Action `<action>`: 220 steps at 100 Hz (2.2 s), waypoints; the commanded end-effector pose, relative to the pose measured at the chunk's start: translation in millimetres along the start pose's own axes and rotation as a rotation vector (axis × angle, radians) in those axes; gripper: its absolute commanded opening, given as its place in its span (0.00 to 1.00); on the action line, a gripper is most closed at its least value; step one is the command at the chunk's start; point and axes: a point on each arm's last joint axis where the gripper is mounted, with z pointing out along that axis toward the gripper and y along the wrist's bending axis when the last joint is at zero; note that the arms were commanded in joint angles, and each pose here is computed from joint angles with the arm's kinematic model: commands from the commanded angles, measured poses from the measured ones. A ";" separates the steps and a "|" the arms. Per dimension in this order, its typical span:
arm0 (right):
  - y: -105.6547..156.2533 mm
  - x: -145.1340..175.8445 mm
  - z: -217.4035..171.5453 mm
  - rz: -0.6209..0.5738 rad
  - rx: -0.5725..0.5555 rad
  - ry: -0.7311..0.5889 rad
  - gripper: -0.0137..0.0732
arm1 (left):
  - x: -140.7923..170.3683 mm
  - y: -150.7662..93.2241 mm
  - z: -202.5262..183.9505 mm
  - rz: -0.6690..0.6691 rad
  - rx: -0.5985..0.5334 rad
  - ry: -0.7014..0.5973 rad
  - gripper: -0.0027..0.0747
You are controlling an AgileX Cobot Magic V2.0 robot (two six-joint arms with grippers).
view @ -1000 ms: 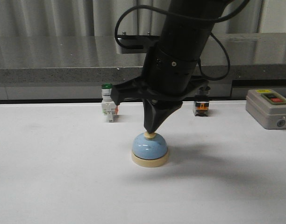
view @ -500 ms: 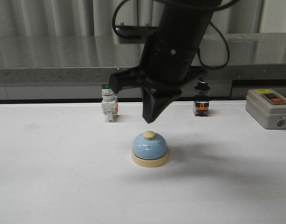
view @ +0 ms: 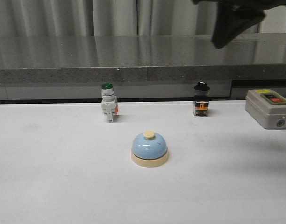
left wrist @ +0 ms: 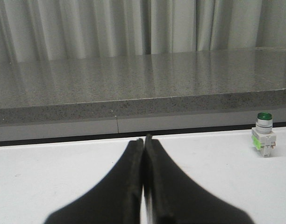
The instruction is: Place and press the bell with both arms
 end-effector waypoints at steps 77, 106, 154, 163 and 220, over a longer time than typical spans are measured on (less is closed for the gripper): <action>-23.5 175.7 -178.5 0.101 0.177 -0.602 0.09 | 4.8 -0.2 -1.0 -0.010 -0.008 -0.072 0.01; -20.4 186.0 -189.4 0.096 0.178 -0.643 0.09 | 4.8 -0.2 -1.0 -0.010 -0.008 -0.072 0.01; -20.5 186.6 -188.6 0.095 0.179 -0.641 0.09 | 4.8 -0.2 -1.0 -0.010 -0.008 -0.072 0.01; -21.3 191.2 -188.6 0.076 0.202 -0.665 0.09 | 4.8 -0.2 -1.0 -0.010 -0.008 -0.072 0.01; -28.4 267.2 -115.6 0.121 0.275 -0.942 0.09 | 4.8 -0.2 -1.0 -0.010 -0.008 -0.072 0.01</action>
